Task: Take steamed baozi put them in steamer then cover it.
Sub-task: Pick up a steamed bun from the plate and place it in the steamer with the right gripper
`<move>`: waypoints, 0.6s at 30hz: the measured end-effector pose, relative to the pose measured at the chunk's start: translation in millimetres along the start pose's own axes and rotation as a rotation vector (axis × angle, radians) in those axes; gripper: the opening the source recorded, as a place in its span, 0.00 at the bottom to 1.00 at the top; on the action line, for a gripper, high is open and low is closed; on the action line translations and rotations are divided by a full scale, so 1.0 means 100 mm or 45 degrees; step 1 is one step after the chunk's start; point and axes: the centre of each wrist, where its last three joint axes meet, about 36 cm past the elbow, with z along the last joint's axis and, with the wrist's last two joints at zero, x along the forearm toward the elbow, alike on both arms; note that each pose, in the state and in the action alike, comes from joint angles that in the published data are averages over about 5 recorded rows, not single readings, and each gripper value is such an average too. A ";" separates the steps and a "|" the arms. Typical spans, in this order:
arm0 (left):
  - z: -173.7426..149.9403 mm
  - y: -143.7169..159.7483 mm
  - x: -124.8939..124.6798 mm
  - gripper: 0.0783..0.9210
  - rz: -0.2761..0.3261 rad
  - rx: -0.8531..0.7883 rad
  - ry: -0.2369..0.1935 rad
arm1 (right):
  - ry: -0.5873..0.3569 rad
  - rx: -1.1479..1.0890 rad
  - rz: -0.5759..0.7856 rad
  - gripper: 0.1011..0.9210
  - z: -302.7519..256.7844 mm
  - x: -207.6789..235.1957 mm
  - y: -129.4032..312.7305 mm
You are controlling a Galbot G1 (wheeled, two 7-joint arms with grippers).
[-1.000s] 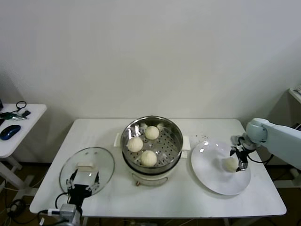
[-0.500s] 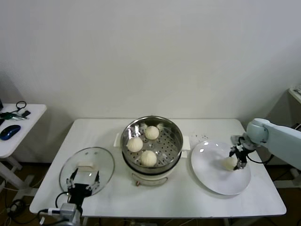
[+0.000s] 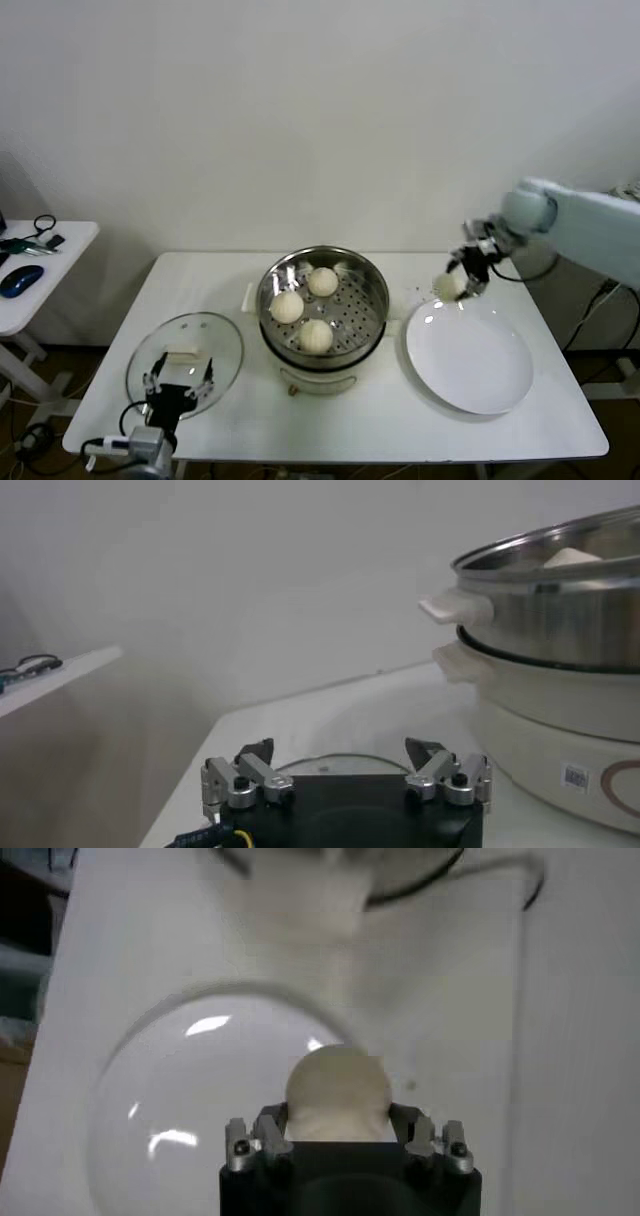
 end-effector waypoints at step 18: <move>-0.02 0.08 0.01 0.88 -0.018 0.016 -0.010 | -0.033 0.223 -0.037 0.70 -1.63 -0.47 0.10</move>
